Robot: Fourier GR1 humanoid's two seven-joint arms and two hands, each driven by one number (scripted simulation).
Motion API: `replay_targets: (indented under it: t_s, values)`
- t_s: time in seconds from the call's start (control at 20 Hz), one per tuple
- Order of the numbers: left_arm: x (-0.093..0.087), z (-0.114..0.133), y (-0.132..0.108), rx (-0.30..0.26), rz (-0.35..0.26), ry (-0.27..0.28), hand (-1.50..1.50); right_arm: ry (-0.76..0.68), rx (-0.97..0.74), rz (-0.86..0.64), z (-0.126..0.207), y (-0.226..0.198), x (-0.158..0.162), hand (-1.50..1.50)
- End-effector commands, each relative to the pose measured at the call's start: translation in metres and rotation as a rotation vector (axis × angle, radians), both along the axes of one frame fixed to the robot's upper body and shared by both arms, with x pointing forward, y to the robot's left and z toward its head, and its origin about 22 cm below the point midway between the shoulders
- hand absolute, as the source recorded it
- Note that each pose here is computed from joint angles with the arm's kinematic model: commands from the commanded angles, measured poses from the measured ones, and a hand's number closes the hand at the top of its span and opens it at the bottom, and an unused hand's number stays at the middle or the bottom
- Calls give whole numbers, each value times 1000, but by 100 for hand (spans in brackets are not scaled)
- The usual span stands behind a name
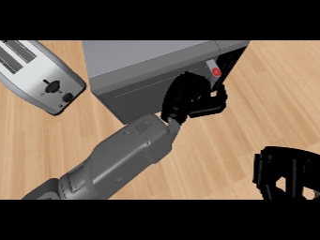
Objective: Pick up the milk, place it into the microwave and close the microwave
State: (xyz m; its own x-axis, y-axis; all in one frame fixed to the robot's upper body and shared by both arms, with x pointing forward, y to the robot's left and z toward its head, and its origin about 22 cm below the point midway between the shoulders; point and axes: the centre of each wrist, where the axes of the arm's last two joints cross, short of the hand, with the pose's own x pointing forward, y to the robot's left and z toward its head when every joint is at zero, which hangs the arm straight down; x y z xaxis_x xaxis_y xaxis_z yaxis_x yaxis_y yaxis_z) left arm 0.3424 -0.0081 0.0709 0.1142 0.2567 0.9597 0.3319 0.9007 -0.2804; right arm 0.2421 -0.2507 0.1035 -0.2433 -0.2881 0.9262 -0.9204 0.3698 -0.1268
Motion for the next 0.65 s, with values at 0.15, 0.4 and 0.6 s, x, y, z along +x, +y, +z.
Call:
replay_targets:
  t_s: [0.15, 0.4, 0.6]
  values:
    - [19, -46, 53, -69, 156, 133, 150, 21, 32, -16, -6, 11, -21, 150]
    - [20, -51, 56, -113, 117, 140, 150, 17, 50, -15, -7, 25, -38, 150]
    - [23, -56, 63, -126, 99, 139, 150, 11, 57, -32, -5, 31, -49, 150]
